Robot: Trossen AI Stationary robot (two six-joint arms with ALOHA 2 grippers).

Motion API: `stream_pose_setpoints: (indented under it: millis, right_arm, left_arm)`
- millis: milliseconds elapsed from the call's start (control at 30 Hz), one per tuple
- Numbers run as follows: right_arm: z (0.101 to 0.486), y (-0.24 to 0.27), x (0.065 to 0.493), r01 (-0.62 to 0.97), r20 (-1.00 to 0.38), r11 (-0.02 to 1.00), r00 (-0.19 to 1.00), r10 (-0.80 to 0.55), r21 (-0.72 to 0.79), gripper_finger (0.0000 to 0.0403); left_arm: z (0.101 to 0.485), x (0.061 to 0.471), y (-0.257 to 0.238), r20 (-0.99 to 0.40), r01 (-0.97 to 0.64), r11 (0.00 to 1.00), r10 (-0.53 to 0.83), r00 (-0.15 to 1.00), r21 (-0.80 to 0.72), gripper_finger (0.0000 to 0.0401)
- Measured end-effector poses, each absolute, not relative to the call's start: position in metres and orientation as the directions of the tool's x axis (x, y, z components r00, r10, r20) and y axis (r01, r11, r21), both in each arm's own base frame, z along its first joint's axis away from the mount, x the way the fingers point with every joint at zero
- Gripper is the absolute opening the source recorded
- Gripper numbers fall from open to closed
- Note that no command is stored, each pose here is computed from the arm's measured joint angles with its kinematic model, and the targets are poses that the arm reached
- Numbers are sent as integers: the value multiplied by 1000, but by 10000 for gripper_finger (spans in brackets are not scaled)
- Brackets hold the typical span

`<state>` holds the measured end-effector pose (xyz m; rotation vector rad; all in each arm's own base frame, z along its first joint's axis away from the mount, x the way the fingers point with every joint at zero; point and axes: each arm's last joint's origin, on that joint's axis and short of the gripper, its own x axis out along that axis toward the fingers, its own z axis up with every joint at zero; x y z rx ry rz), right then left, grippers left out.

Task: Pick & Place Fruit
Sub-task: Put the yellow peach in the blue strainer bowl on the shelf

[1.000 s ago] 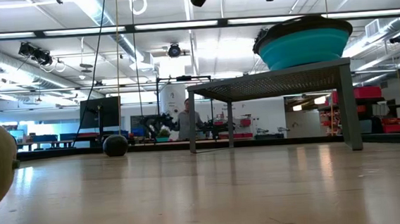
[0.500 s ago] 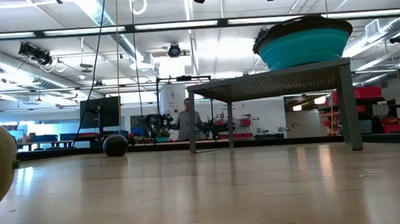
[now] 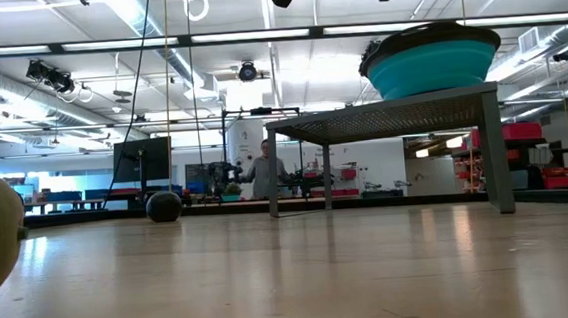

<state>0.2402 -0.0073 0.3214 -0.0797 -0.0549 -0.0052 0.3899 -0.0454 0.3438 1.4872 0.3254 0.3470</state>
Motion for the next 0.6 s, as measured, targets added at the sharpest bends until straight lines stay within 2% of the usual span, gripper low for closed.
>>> stream_pose_setpoints:
  millis: [333, 433, 600]
  right_arm:
    - [321, -7, 240, 8, 55, 996, 998, -3, -86, 145]
    - [321, -7, 240, 9, 55, 996, 998, -4, -87, 145]
    - [322, -8, 240, 36, 57, 995, 998, -31, -98, 144]
  left_arm:
    - [344, 390, -46, -2, -28, 67, 420, 908, 997, 138]
    - [344, 390, -46, -2, -48, 109, 417, 909, 993, 140]
    - [344, 390, -47, -1, -71, 165, 400, 916, 984, 176]
